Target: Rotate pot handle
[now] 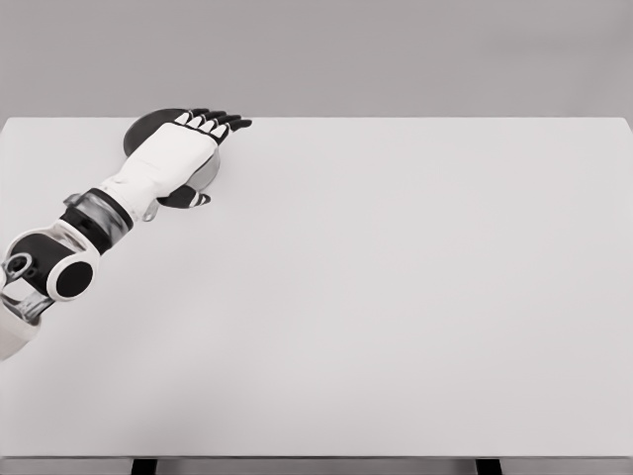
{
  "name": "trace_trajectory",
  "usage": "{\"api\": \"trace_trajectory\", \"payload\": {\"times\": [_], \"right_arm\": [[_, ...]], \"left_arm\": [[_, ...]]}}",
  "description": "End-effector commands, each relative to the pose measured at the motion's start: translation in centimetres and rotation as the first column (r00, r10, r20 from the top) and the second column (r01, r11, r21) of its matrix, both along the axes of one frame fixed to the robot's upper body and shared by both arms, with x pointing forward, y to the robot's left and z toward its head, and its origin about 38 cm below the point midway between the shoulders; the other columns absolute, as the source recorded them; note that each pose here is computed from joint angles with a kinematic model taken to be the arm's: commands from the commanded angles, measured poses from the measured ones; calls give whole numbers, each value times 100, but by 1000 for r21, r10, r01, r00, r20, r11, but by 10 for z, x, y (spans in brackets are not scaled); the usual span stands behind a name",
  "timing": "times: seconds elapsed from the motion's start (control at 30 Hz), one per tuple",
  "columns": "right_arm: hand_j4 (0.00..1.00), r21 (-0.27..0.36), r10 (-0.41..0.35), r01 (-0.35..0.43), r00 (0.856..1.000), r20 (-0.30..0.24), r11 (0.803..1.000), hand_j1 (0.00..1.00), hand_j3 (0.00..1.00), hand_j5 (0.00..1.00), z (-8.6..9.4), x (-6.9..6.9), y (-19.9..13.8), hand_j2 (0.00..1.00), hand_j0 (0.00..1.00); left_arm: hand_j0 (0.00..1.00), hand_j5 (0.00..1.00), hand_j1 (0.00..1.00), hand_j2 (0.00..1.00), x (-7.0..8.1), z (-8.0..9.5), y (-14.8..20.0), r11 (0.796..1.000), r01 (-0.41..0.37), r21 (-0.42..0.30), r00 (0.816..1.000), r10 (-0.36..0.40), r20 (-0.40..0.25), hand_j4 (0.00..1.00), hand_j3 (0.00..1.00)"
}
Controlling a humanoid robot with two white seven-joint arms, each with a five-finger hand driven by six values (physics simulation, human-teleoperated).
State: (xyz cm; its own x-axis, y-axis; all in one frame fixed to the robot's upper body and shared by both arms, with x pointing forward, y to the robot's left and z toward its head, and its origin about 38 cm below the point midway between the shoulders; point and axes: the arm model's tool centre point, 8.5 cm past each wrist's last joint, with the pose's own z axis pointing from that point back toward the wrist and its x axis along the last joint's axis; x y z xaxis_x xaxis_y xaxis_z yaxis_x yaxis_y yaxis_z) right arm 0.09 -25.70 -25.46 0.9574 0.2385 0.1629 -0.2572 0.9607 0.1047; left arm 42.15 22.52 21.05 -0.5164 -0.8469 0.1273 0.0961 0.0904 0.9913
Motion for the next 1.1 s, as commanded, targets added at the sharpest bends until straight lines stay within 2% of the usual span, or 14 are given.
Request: {"api": "trace_trajectory", "payload": {"times": [0.0, 0.17, 0.2, 0.27, 0.7, 1.07], "right_arm": [[100, 0, 0, 0, 1000, -1, 1000, 100, 100, 100, 0, 0, 0, 100, 100], [100, 0, 0, 0, 1000, 1, 1000, 100, 100, 100, 0, 0, 0, 100, 100], [100, 0, 0, 0, 1000, -1, 1000, 100, 100, 100, 0, 0, 0, 100, 100], [100, 0, 0, 0, 1000, 1, 1000, 100, 100, 100, 0, 0, 0, 100, 100], [100, 0, 0, 0, 1000, 1, 1000, 100, 100, 100, 0, 0, 0, 100, 100], [100, 0, 0, 0, 1000, -1, 1000, 100, 100, 100, 0, 0, 0, 100, 100]], "left_arm": [[100, 100, 100, 100, 1, 0, 1, 1000, -5, 0, 1000, 5, 0, 100, 100], [100, 100, 100, 100, 9, -4, 12, 999, -43, 18, 999, 43, -5, 100, 100], [100, 100, 100, 100, 11, 0, 15, 998, -54, 14, 999, 53, 7, 100, 100], [100, 100, 100, 100, 16, -7, 19, 997, -71, 15, 997, 71, -8, 100, 100], [100, 100, 100, 100, 16, -19, 18, 997, -81, 11, 996, 82, -41, 100, 100], [100, 100, 100, 100, 17, -18, 20, 996, -88, 6, 995, 89, -42, 100, 100]]}}
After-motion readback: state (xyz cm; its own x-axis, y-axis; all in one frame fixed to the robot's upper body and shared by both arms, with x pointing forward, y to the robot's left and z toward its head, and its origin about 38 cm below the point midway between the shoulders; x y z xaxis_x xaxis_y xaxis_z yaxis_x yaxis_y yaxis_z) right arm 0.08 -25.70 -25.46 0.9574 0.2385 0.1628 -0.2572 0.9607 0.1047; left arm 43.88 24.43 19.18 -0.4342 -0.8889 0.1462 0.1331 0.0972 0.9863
